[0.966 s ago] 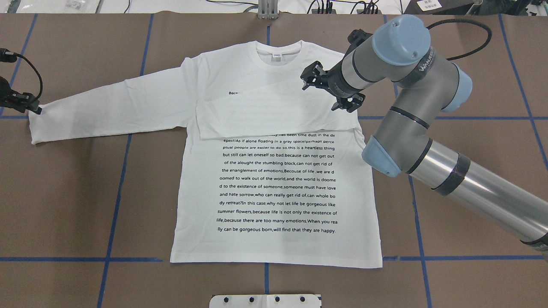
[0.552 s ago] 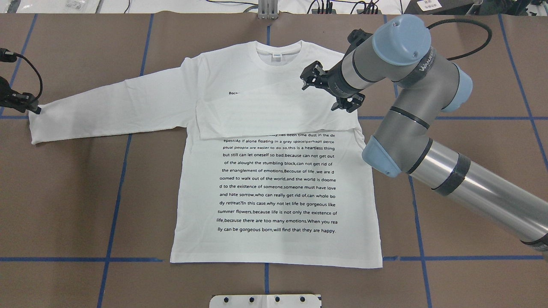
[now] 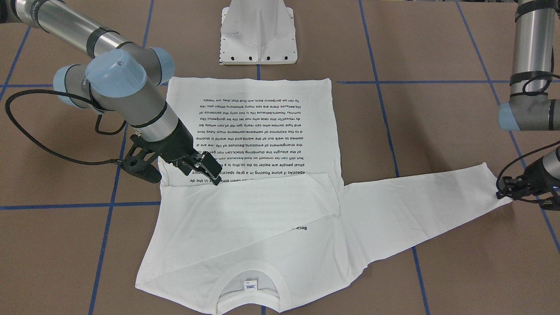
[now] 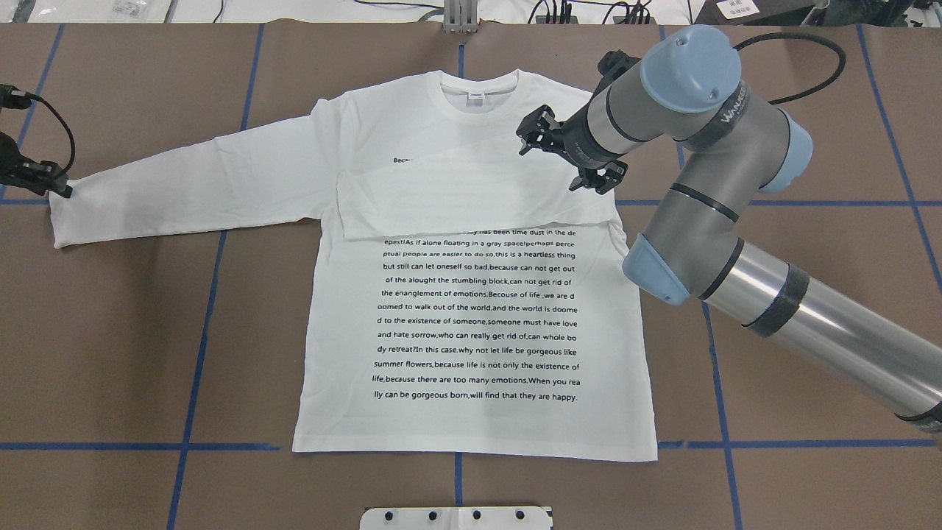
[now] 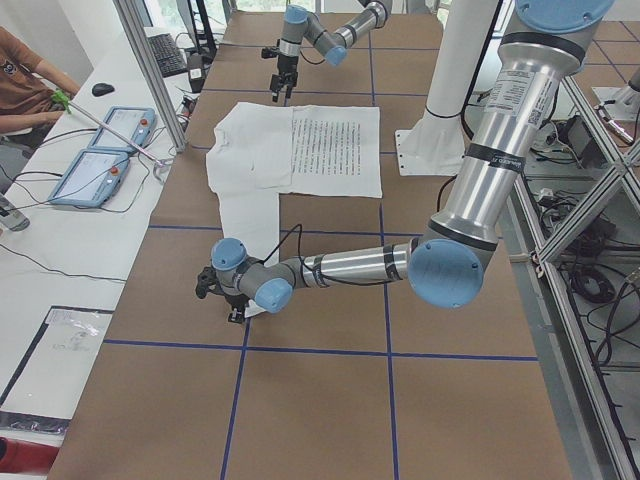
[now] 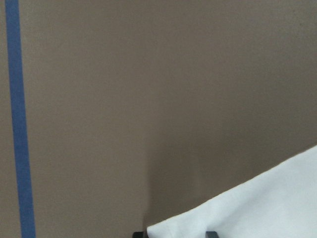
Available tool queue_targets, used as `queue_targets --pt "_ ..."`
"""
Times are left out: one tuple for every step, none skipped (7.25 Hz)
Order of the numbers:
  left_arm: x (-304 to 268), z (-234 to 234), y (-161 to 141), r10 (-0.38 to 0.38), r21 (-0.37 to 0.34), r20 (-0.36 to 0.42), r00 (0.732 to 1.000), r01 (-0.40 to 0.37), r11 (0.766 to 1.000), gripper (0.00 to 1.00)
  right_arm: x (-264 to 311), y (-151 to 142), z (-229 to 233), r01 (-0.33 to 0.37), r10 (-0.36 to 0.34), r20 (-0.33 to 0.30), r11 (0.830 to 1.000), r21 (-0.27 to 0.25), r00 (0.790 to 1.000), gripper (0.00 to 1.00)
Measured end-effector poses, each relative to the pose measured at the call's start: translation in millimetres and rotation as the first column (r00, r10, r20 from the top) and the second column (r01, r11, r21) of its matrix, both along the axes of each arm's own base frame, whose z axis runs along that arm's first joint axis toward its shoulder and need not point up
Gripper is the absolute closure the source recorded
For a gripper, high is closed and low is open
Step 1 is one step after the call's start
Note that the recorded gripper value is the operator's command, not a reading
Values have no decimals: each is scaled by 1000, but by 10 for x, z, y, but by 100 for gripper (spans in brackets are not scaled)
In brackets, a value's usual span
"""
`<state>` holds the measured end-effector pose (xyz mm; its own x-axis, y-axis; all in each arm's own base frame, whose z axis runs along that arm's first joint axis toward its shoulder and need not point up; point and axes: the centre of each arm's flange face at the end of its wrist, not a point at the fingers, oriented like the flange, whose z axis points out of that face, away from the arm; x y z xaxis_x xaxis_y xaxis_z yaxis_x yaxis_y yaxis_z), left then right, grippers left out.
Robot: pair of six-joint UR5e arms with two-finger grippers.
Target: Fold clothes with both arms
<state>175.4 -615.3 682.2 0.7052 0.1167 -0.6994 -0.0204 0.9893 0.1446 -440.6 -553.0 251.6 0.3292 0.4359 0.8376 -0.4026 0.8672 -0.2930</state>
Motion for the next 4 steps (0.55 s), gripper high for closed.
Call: queue_targets --pt "2 3 2 1 0 0 1000 -1 1000 69 0 0 -1 0 0 1 1000 0 1000 1" --pt "4 2 4 0 1 -1 1000 0 1000 79 1 1 -2 0 0 1 1000 -1 1000 1" --pt "2 -5 11 0 6 -3 1000 0 1000 96 2 3 -5 0 0 2 1000 -1 1000 1" --pt "-8 -8 25 -1 12 -6 1000 1 1000 100 1 4 -9 1 -1 3 1000 -2 1000 1"
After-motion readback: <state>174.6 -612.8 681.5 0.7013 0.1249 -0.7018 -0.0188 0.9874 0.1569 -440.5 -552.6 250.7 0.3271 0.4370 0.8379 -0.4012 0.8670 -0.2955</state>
